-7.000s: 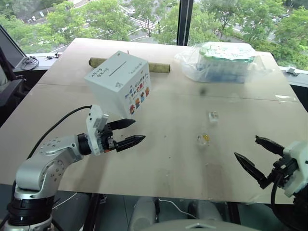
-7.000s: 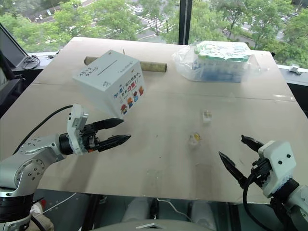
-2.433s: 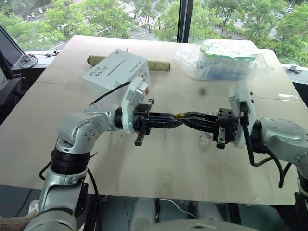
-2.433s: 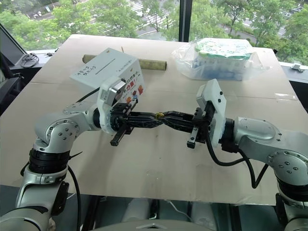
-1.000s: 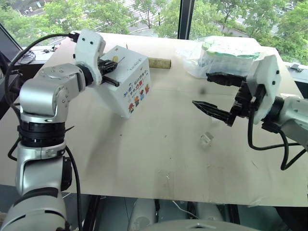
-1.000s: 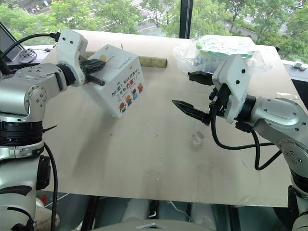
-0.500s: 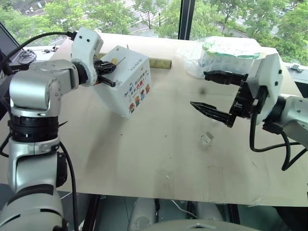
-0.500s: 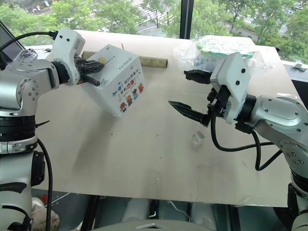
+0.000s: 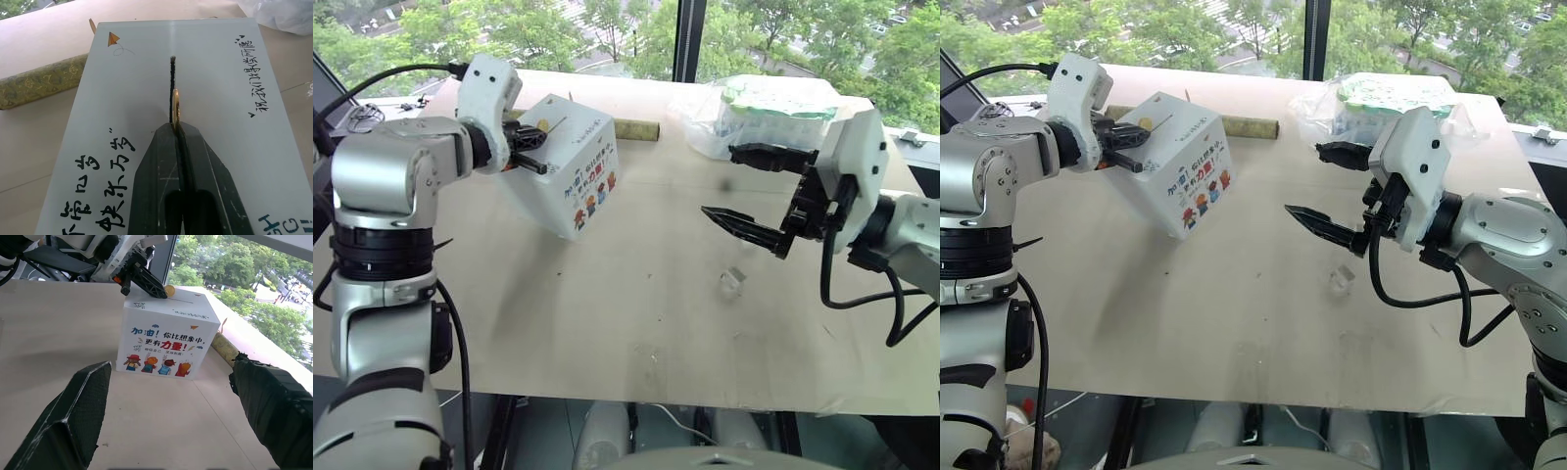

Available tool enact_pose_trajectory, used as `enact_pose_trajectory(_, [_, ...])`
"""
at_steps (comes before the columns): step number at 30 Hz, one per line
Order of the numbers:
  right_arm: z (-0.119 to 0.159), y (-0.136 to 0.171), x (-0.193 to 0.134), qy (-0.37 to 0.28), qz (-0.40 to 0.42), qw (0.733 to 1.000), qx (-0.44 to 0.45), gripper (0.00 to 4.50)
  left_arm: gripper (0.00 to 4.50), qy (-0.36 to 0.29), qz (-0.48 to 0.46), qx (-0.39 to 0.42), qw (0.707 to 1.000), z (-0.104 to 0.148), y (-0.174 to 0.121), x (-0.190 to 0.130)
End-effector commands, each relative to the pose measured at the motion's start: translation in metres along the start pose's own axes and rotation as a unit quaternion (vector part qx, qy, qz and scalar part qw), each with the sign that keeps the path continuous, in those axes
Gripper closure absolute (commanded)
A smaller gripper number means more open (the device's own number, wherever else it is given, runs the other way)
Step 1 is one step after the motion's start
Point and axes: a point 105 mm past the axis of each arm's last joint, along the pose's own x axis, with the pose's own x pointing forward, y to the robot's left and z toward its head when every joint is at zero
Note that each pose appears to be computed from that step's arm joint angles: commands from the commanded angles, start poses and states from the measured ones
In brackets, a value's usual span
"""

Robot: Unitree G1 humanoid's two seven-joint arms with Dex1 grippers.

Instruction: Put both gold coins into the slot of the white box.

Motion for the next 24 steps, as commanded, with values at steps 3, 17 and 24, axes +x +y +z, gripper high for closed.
enact_pose_trajectory(3, [0.009, -0.004, -0.006, -0.012, -0.013, 0.999, -0.026, 0.26, 4.5, 0.028, 0.025, -0.002, 0.999, -0.01, 0.008, 0.001])
enact_pose_trajectory(17, [0.007, -0.002, -0.007, -0.008, -0.014, 1.0, -0.026, 0.26, 4.5, 0.032, -0.025, 0.003, 0.999, -0.012, -0.009, 0.003])
enact_pose_trajectory(24, [0.006, -0.002, -0.007, -0.006, -0.017, 1.0, -0.025, 0.26, 4.5, 0.04, -0.006, -0.007, 0.999, -0.014, -0.002, 0.005])
